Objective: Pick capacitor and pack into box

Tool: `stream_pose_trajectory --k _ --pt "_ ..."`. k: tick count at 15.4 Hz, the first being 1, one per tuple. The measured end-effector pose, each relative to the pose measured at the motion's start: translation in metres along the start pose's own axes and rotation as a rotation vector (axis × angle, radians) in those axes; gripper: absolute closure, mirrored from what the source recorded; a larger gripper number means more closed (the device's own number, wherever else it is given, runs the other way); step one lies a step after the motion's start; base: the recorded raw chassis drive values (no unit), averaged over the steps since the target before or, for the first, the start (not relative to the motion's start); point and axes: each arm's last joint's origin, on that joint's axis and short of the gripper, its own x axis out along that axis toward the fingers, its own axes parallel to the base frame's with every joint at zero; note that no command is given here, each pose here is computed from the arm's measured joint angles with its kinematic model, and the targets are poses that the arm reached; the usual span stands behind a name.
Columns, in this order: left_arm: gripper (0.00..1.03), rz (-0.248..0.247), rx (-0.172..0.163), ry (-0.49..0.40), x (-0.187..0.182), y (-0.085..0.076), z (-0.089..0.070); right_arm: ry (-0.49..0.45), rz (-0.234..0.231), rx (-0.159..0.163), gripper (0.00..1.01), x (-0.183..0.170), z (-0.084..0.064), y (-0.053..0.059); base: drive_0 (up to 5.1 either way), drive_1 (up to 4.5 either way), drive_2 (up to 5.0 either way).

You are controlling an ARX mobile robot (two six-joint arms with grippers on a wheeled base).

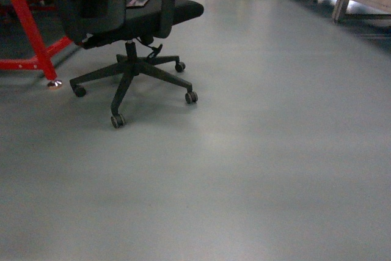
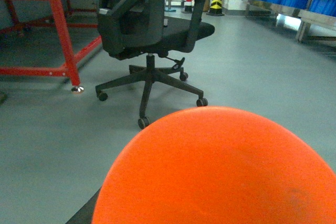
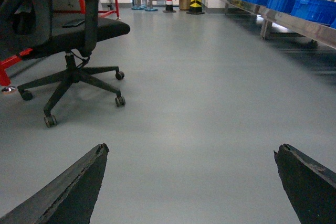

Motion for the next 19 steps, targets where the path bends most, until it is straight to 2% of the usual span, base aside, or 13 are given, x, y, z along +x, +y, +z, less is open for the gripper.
stream_pose_trajectory --k 19 --pt "0.6 0.0 0.0 -0.004 0.0 0.0 0.0004 -0.003 0.0 0.0 0.03 0.0 0.0003 0.0 -5.0 2.44 2.4"
